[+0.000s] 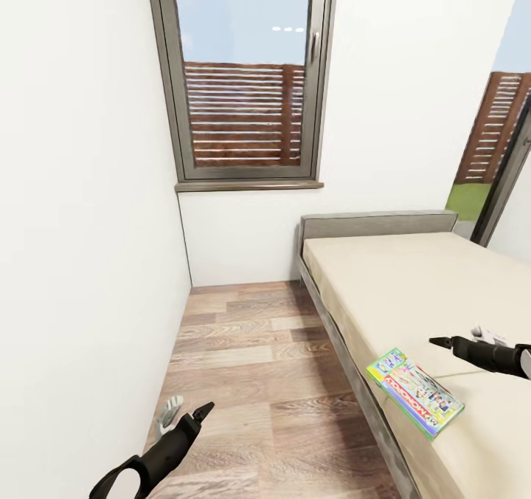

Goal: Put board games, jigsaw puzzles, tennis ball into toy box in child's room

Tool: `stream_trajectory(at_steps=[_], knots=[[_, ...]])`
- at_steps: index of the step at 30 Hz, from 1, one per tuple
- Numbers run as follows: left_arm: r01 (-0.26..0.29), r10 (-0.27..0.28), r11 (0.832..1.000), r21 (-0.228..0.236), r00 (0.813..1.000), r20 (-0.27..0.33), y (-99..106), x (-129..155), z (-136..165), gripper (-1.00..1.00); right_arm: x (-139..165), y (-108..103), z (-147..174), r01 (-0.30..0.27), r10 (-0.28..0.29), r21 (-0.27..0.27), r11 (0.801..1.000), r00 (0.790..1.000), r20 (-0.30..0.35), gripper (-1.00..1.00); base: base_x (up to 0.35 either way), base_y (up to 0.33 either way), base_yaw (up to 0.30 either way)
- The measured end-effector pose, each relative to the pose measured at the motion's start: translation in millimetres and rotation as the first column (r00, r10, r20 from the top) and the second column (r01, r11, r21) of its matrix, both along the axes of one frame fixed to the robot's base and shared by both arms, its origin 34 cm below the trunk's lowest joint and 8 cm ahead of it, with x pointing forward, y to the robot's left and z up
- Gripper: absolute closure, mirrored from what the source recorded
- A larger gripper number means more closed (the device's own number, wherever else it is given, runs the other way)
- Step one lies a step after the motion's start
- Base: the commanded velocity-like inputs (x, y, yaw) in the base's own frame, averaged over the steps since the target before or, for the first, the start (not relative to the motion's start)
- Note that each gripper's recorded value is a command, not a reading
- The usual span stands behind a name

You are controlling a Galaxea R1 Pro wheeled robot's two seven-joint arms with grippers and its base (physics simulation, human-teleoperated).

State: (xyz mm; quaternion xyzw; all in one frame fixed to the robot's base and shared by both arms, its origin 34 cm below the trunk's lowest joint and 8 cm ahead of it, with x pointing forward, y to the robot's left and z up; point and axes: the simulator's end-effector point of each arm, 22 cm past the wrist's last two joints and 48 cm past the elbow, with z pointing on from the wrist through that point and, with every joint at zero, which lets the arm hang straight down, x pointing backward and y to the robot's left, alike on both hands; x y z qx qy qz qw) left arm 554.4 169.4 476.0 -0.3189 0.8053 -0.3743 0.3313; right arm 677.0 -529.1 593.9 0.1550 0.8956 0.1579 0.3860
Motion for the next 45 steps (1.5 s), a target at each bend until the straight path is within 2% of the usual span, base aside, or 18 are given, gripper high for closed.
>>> stream_trajectory(at_steps=[1, 3, 6, 8, 11, 14, 15, 17, 20, 22, 31, 36, 40, 45], knots=[[0.000, 0.000, 1.000, 0.000, 1.000, 0.000, 0, 0, 0, -1.00, 0, 0, 0, 0.000, 0.000, -0.001, 1.000, 1.000, 0.000, -1.00, 0.000, 0.000, 0.000], [0.021, -0.021, 1.000, -0.001, 1.000, 0.007, -8, 0, 2, -1.00, 4, -17, 17, 0.021, -0.020, -0.024, 0.999, 0.999, 0.044, -1.00, 0.000, 0.000, 0.000], [0.039, -0.039, 0.999, -0.002, 0.999, 0.012, -14, 0, 4, -1.00, 6, -24, 26, 0.032, -0.030, -0.031, 0.999, 0.997, 0.068, -1.00, 0.000, 0.000, 0.000], [0.077, -0.077, 0.997, -0.005, 0.997, 0.024, -28, 0, 7, -1.00, 11, -36, 45, 0.054, -0.049, -0.040, 0.998, 0.992, 0.118, -1.00, 0.000, 0.000, 0.000], [0.098, -0.098, 0.995, -0.005, 0.995, 0.030, -36, 1, 9, -1.00, 13, -41, 54, 0.065, -0.057, -0.045, 0.997, 0.988, 0.145, -1.00, 0.000, 0.000, 0.000], [0.147, -0.147, 0.989, -0.014, 0.989, 0.036, -54, 1, 8, -1.00, 21, -54, 90, 0.088, -0.070, -0.069, 0.994, 0.971, 0.230, -1.00, 0.000, 0.000, 0.000], [0.148, -0.147, 0.989, -0.014, 0.988, 0.036, -54, 1, 8, -1.00, 21, -54, 90, 0.088, -0.070, -0.070, 0.994, 0.971, 0.230, -1.00, 0.000, 0.000, 0.000], [0.171, -0.170, 0.985, -0.031, 0.985, 0.032, -64, 2, 4, -1.00, 26, -58, 117, 0.095, -0.064, -0.096, 0.991, 0.956, 0.288, -1.00, 0.000, 0.000, 0.000], [0.182, -0.180, 0.982, -0.043, 0.983, 0.032, -68, 2, 2, -1.00, 28, -59, 129, 0.096, -0.057, -0.113, 0.989, 0.948, 0.312, -1.00, 0.000, 0.000, 0.000], [0.202, -0.199, 0.977, -0.069, 0.979, 0.039, -76, 4, 0, -1.00, 27, -60, 146, 0.097, -0.042, -0.143, 0.985, 0.937, 0.348, -1.00, 0.000, 0.000, 0.000], [0.245, -0.235, 0.960, -0.133, 0.968, 0.087, -91, 8, 7, -1.00, 21, -57, 165, 0.094, -0.014, -0.191, 0.977, 0.925, 0.380, -1.00, 0.000, 0.000, 0.000], [0.264, -0.245, 0.951, -0.163, 0.961, 0.128, -101, 24, 21, -1.00, 20, -53, 173, 0.094, -0.005, -0.206, 0.974, 0.919, 0.394, -1.00, 0.000, 0.000, 0.000], [0.289, -0.258, 0.939, -0.189, 0.950, 0.174, -115, 50, 44, -1.00, 23, -45, 183, 0.096, 0.004, -0.219, 0.971, 0.909, 0.416, -1.00, 0.000, 0.000, 0.000], [0.300, -0.267, 0.929, -0.215, 0.949, 0.169, -126, 63, 47, -1.00, 23, -39, 194, 0.101, 0.011, -0.230, 0.968, 0.898, 0.440, -1.00, 0.000, 0.000, 0.000]])
